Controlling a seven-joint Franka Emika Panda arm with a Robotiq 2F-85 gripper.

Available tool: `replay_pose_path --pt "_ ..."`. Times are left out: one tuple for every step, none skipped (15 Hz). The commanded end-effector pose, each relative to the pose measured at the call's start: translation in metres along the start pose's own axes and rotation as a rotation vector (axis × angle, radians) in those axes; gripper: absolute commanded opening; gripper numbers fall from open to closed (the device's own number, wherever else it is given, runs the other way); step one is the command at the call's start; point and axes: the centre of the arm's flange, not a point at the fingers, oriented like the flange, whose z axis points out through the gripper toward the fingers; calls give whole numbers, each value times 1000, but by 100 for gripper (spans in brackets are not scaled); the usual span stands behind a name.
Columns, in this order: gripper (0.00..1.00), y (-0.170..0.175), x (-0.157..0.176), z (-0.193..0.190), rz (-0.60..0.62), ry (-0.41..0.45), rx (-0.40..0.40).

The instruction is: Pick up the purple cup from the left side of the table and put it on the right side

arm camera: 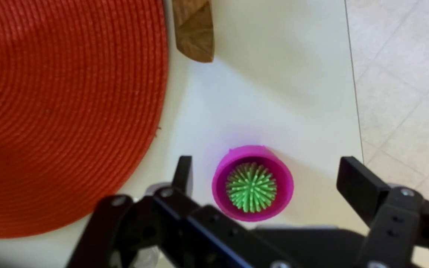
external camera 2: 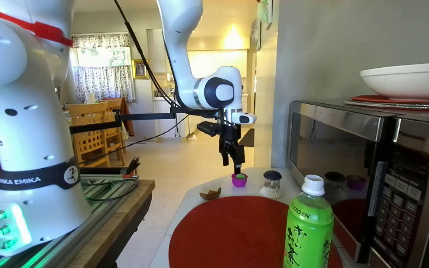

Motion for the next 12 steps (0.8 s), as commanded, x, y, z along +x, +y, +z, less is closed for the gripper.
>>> replay_pose_path --pt "100 -3 9 16 0 16 -16" --pt "100 -2 10 18 -1 18 -16" --pt "100 -2 11 21 2 23 -13" --pt "100 -1 12 23 3 26 -12" --pt "100 0 12 26 3 29 -10" --pt "100 0 13 28 4 29 -9" --pt "100 1 14 30 4 34 -9" --pt "100 2 14 32 4 35 -8" --pt "100 2 14 33 4 38 -8" --pt "100 3 14 35 4 38 -9" --pt "100 4 14 35 4 37 -9" --pt "79 4 14 36 3 39 -12"
